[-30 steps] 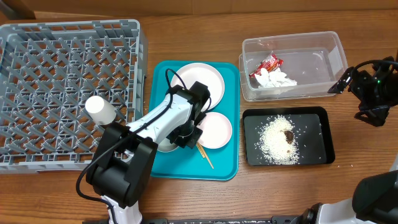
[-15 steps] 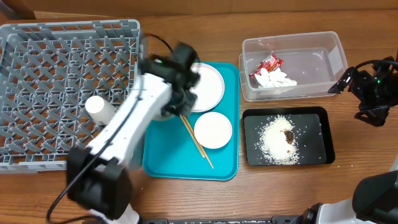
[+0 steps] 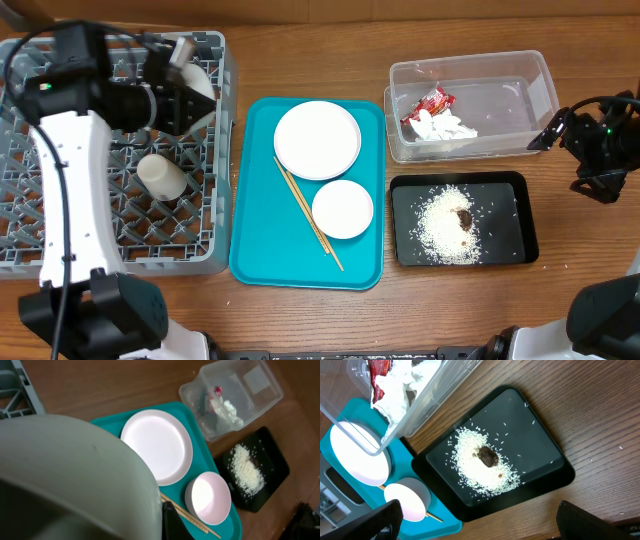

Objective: Sort waste into correct bins and load items into the dishwasher
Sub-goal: 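Carry the saucer into the dish rack and release it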

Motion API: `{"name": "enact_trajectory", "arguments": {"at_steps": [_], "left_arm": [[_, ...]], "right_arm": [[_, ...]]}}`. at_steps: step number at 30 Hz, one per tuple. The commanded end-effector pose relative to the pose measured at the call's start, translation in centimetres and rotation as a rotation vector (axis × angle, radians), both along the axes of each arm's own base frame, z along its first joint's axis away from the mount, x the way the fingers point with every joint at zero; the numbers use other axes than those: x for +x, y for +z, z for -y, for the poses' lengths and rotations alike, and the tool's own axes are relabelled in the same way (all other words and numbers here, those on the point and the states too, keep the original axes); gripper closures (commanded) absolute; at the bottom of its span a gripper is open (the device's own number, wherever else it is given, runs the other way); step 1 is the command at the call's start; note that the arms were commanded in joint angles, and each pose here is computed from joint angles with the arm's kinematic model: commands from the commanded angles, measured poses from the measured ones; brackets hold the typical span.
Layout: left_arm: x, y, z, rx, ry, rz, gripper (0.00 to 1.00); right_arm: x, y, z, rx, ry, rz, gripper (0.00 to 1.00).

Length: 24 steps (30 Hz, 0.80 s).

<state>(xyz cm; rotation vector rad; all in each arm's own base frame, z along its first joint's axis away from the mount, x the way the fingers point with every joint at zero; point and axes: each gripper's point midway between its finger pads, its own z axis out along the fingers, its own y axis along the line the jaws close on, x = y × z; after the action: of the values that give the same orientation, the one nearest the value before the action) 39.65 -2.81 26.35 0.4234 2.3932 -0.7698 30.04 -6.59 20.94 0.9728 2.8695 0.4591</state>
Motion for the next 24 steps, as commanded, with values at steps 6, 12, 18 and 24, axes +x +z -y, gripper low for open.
{"name": "enact_trajectory", "arguments": {"at_steps": [6, 12, 18, 24], "left_arm": [[3.6, -0.5, -3.4, -0.369, -0.042, 0.111, 0.96], [6.0, -3.0, -5.1, -0.559, -0.052, 0.138, 0.96], [7.8, -5.9, -6.0, -0.612, -0.044, 0.128, 0.96], [8.8, -8.0, -7.5, -0.592, -0.008, 0.119, 0.96]], "right_arm": [[0.0, 1.0, -0.2, -0.01, 0.005, 0.038, 0.0], [0.0, 1.0, -0.2, -0.01, 0.008, 0.038, 0.0], [-0.1, 0.9, -0.1, -0.018, 0.02, 0.036, 0.0], [-0.1, 0.9, -0.1, -0.02, 0.029, 0.039, 0.0]]}}
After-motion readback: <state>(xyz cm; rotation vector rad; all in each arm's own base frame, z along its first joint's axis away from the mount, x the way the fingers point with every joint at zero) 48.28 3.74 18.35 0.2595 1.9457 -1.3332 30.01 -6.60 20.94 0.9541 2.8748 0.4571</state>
